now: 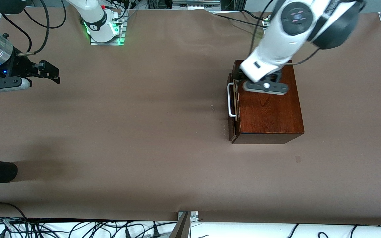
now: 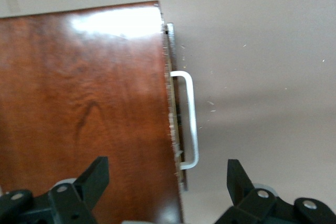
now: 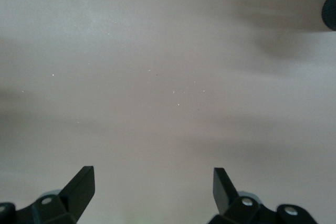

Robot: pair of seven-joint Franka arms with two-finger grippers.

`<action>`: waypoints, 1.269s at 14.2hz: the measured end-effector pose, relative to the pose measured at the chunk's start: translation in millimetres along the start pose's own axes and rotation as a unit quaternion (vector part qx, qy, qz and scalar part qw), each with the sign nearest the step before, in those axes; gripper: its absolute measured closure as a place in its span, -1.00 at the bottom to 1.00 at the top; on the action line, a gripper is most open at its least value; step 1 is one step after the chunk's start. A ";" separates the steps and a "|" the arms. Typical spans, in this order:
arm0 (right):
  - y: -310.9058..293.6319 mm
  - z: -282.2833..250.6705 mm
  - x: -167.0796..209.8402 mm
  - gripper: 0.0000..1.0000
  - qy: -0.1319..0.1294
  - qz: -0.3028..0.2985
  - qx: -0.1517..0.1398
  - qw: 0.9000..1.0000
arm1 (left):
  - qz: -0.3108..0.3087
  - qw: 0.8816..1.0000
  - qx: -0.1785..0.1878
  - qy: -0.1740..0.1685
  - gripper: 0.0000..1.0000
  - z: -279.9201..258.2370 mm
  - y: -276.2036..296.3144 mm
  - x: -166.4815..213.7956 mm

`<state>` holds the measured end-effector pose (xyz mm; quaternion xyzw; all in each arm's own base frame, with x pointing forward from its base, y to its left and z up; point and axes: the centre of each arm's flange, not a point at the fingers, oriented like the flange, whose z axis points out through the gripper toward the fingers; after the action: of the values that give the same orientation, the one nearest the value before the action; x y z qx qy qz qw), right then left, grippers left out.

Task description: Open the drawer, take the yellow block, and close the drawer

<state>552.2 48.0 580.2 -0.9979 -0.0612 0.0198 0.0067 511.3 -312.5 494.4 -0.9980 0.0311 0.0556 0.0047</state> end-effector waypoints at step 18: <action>-3.8 2.6 -1.9 -1.00 -0.011 -0.003 0.000 1.000 | 0.003 0.993 0.113 0.029 -1.00 182.6 98.2 -28.5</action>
<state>549.7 51.5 577.8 -0.9974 -0.0647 0.0311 0.0063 456.6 -406.4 315.6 -0.9921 0.0404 0.0230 0.1164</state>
